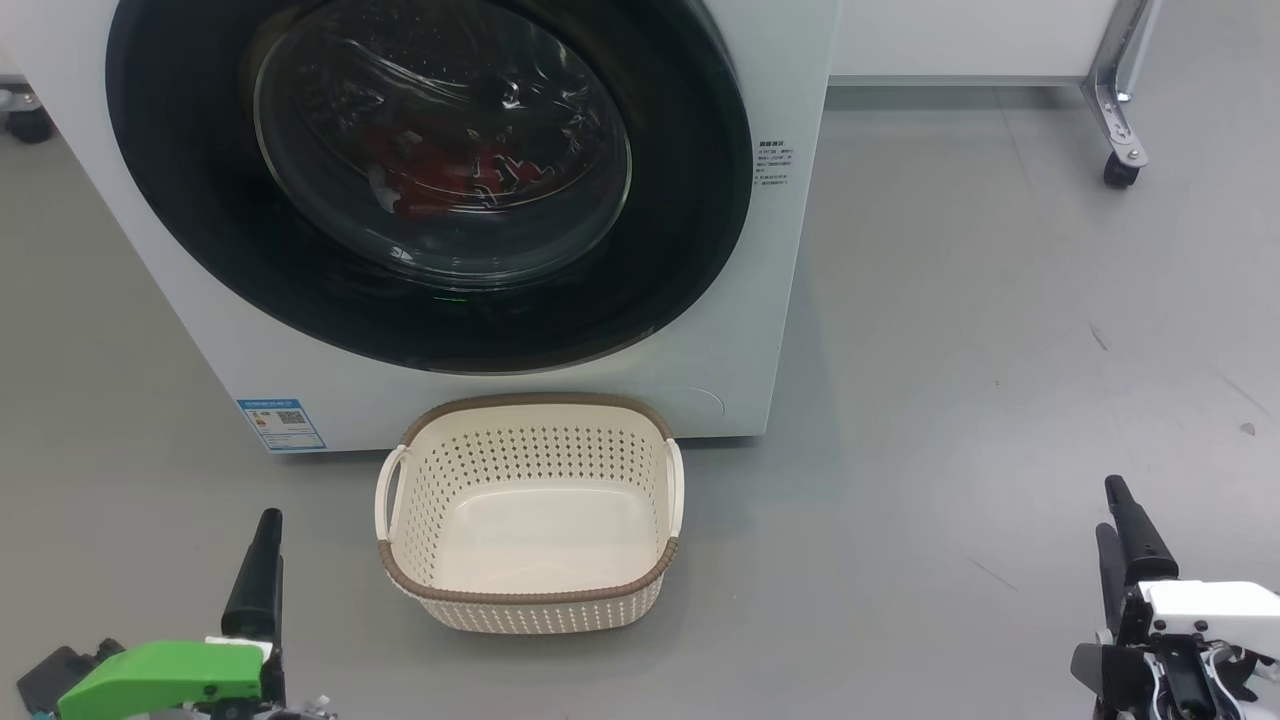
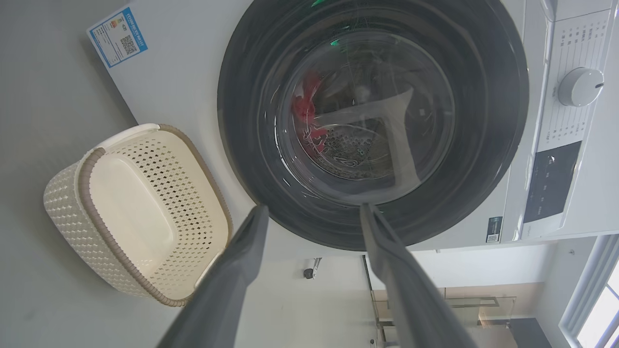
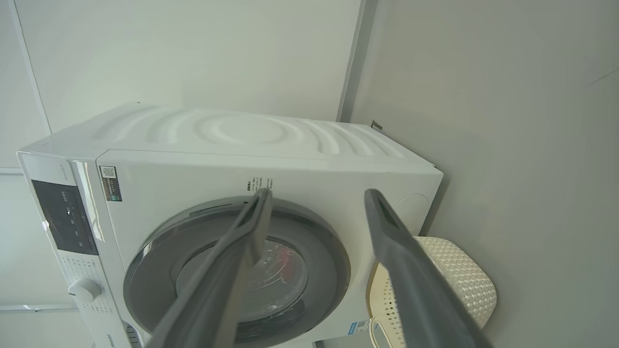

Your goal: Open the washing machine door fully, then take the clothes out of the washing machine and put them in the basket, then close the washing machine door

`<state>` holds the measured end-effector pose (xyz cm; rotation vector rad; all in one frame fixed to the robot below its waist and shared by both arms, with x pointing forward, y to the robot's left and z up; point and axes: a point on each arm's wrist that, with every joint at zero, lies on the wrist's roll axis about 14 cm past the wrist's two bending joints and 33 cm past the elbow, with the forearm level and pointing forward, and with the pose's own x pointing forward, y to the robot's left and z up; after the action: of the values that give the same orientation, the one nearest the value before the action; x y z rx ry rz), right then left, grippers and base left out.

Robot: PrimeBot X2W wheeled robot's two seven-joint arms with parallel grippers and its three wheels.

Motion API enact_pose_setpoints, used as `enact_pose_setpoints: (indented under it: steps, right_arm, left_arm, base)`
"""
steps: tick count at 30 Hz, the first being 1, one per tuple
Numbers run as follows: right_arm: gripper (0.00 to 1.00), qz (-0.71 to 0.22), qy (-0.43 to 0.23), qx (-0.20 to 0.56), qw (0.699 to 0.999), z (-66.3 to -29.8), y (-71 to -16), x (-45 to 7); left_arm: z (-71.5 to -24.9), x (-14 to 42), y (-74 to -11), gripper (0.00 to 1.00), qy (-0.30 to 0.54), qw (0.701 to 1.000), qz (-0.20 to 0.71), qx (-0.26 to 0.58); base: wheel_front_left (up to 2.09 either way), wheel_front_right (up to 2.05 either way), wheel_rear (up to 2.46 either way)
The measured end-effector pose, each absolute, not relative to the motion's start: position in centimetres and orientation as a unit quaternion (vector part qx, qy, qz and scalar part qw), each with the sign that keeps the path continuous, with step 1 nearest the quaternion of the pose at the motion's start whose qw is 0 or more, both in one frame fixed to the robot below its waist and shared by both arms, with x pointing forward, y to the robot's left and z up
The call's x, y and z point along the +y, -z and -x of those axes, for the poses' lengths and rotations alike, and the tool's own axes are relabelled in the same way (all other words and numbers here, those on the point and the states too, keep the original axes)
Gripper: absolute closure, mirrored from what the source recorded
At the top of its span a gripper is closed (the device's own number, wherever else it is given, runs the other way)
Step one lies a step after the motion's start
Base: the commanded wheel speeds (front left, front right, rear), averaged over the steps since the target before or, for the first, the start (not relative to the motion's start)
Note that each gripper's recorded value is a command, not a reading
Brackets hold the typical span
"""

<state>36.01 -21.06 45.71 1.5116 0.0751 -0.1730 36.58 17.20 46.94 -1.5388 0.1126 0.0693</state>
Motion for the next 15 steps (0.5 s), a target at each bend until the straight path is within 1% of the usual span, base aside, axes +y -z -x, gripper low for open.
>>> enact_pose_setpoints:
  steps: [4,7,9,15]
  right_arm:
    - [0.00,-0.666,0.079,0.035,0.741,-36.03,-45.73,-21.25]
    - [0.00,-0.645,0.076,0.038,0.759,-36.09,-45.79,-21.27]
    - [0.00,-0.634,0.076,0.037,0.769,-36.14,-45.87,-21.43]
    - [0.00,-0.595,0.071,0.038,0.800,-36.30,-46.11,-21.46]
  left_arm:
    - [-36.61,17.25,-47.04,0.00,-0.027,0.741,0.669,0.053]
    - [-36.65,17.14,-47.20,0.00,-0.024,0.752,0.657,0.052]
    - [-36.66,16.97,-47.25,0.00,-0.019,0.767,0.639,0.054]
    - [-36.65,16.74,-47.44,0.00,-0.010,0.796,0.602,0.054]
  base:
    - [0.00,0.00,0.00]
    - [0.00,0.00,0.00]
    - [0.00,0.00,0.00]
    - [0.00,0.00,0.00]
